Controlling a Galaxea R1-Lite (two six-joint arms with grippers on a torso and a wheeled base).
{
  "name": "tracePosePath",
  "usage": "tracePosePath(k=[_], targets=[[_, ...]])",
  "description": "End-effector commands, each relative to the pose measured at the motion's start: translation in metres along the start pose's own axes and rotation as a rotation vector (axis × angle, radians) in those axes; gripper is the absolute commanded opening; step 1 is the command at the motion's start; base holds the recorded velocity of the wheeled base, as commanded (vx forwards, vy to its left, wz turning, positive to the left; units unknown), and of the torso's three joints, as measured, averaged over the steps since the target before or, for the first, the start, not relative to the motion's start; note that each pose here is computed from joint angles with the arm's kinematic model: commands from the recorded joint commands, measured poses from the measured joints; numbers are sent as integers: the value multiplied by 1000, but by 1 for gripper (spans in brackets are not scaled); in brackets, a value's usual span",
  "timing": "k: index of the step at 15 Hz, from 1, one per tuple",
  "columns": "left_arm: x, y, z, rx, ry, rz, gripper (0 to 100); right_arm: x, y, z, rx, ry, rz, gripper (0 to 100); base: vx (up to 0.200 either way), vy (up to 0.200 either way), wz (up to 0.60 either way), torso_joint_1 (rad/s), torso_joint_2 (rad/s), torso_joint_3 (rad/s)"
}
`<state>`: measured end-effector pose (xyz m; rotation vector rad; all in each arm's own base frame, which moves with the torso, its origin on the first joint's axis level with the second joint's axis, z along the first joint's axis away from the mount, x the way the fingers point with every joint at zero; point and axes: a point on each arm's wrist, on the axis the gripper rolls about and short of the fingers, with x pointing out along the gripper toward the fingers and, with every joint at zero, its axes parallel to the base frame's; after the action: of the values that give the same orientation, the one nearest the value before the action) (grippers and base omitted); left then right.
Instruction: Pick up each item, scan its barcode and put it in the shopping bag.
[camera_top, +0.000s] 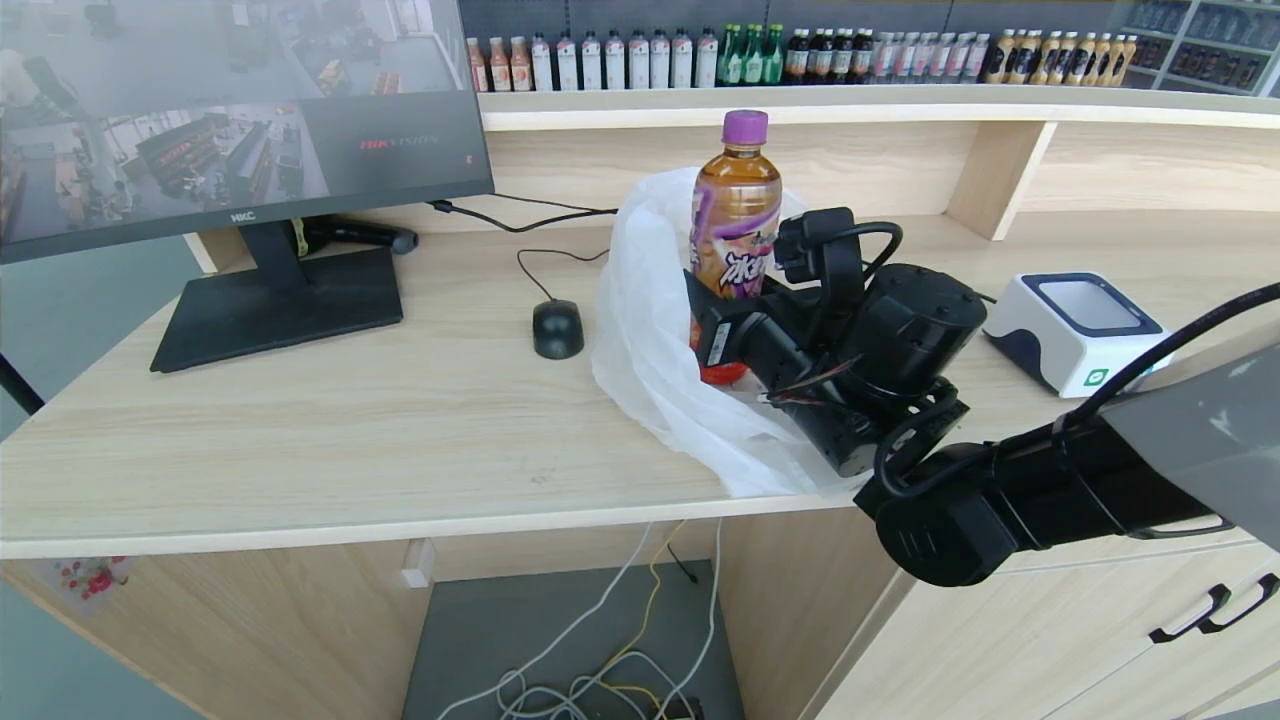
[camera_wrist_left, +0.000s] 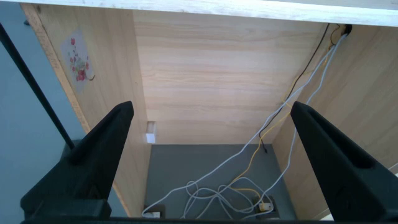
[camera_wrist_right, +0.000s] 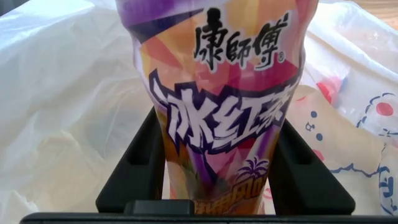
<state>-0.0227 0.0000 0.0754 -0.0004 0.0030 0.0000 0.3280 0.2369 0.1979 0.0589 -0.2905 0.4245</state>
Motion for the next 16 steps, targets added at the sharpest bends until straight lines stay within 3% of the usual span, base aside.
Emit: tracePosePath(k=[1, 2, 3, 12, 16], targets=[[0, 0, 0, -1, 0, 0, 100, -1, 0, 0, -1, 1, 0, 0, 0, 0, 0, 0, 0, 0], [0, 0, 0, 0, 0, 0, 100, -1, 0, -1, -2, 6, 0, 0, 0, 0, 0, 0, 0, 0], [0, 0, 0, 0, 0, 0, 100, -1, 0, 0, -1, 1, 0, 100, 0, 0, 0, 0, 0, 0], [0, 0, 0, 0, 0, 0, 100, -14, -4, 28, 6, -43, -12, 100, 0, 0, 0, 0, 0, 0], [0, 0, 0, 0, 0, 0, 100, -48, -12, 62, -1, -73, -12, 100, 0, 0, 0, 0, 0, 0]])
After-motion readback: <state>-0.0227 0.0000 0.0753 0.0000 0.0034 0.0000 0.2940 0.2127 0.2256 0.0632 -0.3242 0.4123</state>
